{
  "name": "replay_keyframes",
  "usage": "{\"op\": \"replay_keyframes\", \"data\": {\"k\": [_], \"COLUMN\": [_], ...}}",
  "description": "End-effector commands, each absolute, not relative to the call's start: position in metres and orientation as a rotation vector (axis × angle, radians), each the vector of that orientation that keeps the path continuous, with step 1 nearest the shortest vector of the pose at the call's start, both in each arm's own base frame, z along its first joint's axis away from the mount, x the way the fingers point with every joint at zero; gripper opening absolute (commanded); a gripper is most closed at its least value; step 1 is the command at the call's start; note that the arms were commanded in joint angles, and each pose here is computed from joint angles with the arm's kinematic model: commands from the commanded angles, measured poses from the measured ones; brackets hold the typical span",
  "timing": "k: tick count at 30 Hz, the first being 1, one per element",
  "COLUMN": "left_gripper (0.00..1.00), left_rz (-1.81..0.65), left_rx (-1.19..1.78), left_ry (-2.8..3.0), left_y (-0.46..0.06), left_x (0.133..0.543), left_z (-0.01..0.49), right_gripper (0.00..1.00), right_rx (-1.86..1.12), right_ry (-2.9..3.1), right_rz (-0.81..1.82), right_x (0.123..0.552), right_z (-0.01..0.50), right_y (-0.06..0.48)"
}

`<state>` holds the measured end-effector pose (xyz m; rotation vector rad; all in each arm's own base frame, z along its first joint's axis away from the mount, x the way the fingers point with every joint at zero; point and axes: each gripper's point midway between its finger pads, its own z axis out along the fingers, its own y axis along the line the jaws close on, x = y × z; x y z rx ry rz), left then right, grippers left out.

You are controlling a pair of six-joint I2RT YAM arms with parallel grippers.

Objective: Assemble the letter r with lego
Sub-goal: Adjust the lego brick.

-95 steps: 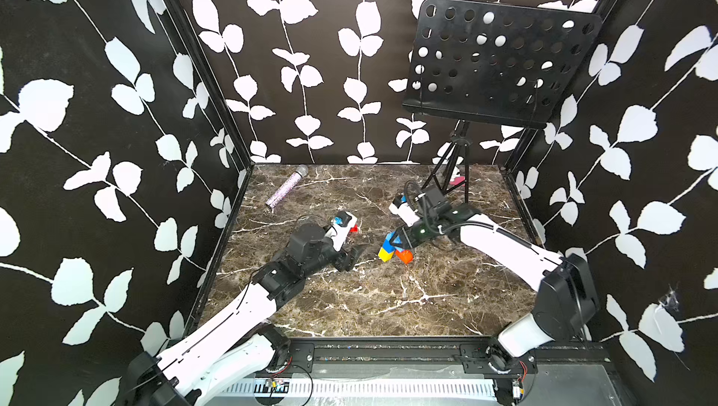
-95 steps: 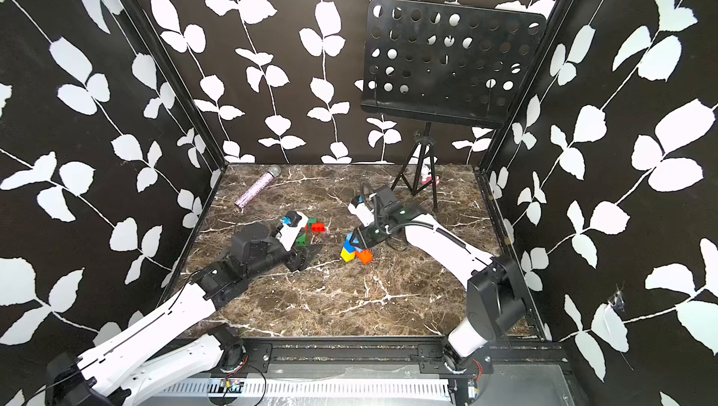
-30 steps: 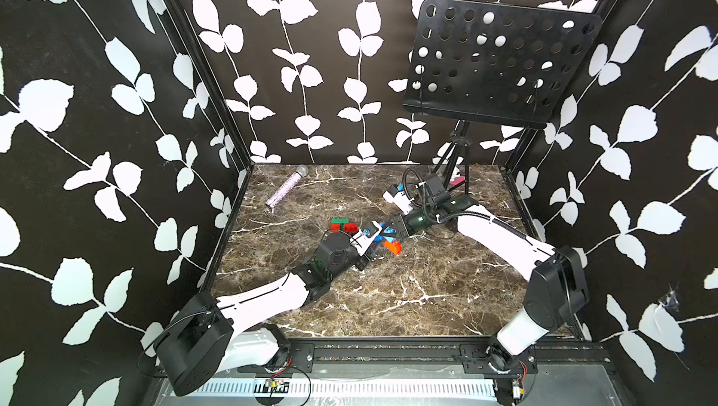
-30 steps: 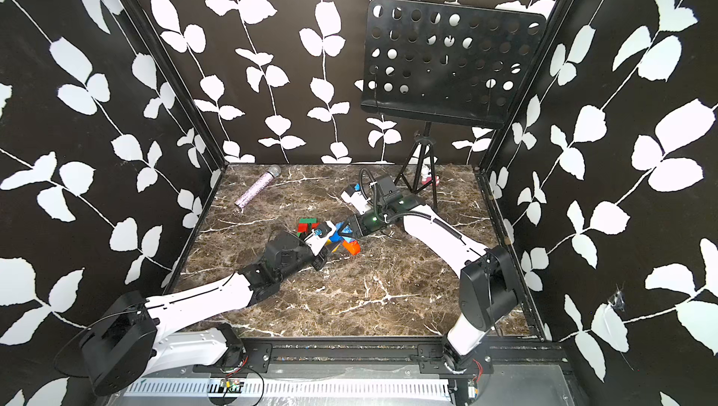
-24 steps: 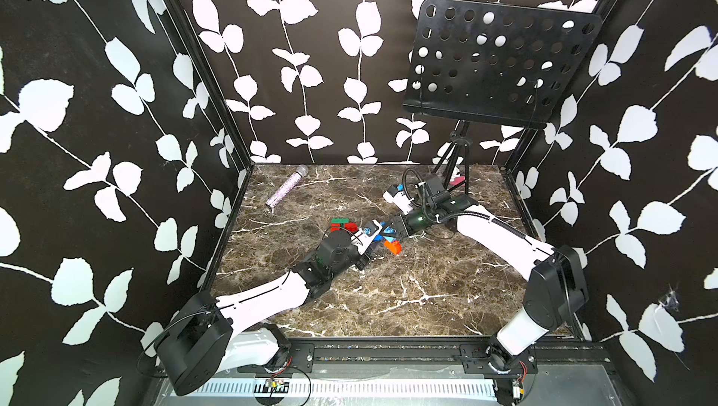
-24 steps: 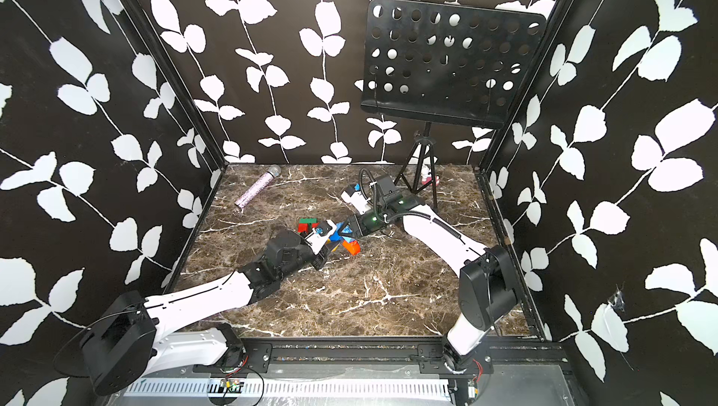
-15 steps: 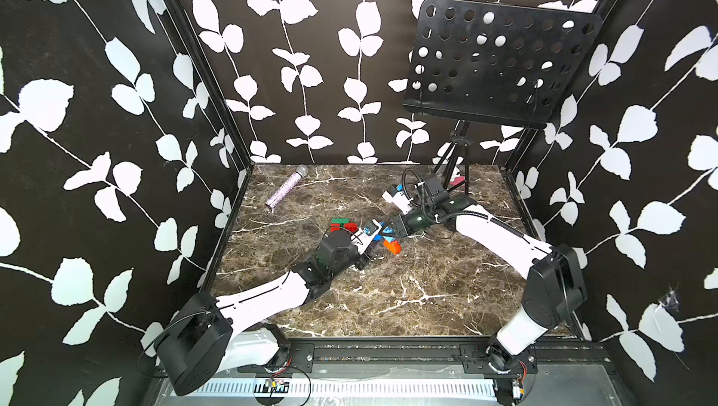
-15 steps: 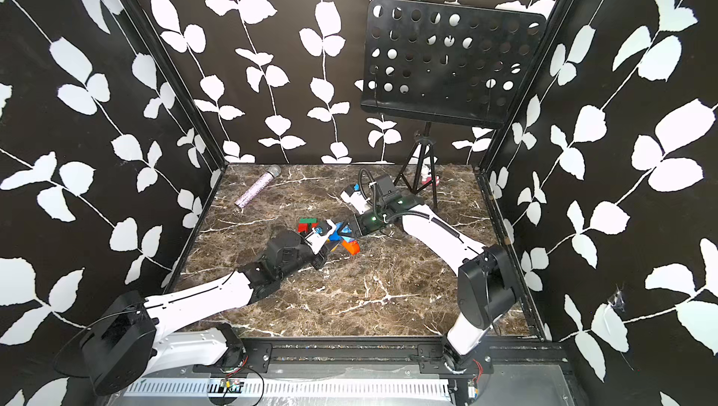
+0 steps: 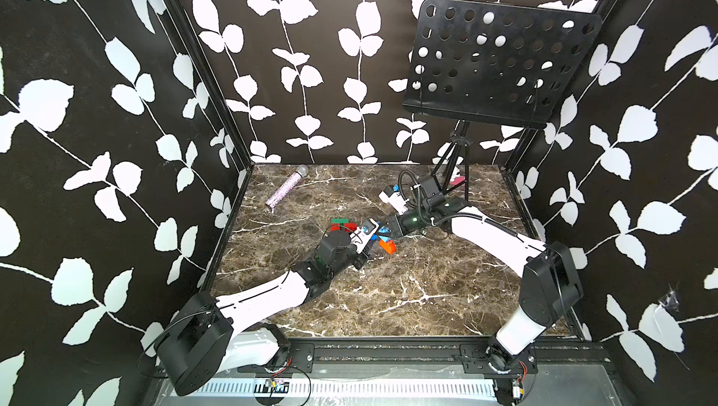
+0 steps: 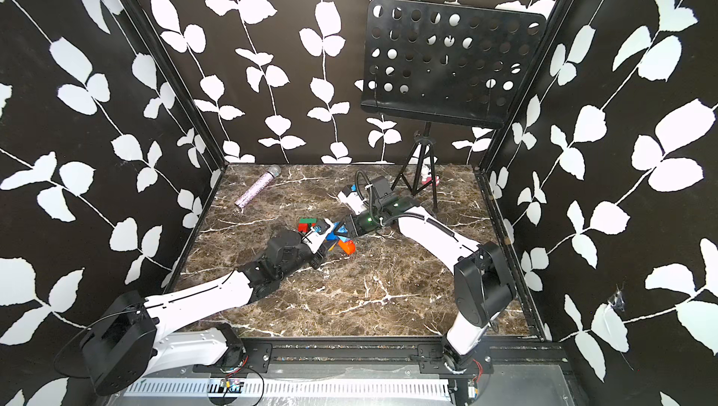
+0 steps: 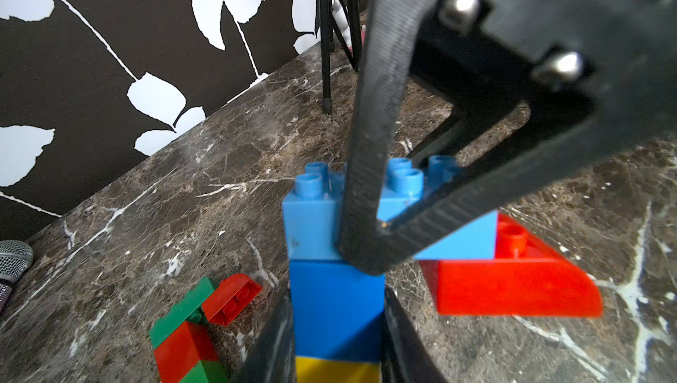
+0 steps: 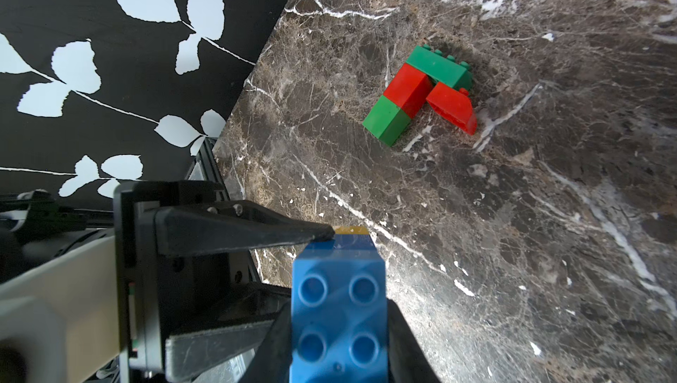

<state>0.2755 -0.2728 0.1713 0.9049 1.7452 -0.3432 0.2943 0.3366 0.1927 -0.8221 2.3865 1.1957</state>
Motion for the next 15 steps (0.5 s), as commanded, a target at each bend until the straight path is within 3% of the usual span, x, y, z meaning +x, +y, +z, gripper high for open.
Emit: {"op": "replay_keyframes", "data": {"k": [1, 15], "left_gripper": [0.27, 0.27], "left_rz": [-0.415, -0.395], "left_rx": [0.897, 0.890], "left_ry": [1.627, 1.618], "left_y": [-0.291, -0.288], "left_x": [0.274, 0.275], "left_z": [0.207, 0.206], "right_gripper": [0.27, 0.26], "right_rx": [-0.854, -0.901], "right_ry": [2.381, 2.446], "right_rz": [1.270, 1.321], "right_x": [0.279, 0.269], "right_z": [0.189, 0.172], "right_y": [0.355, 0.359]}}
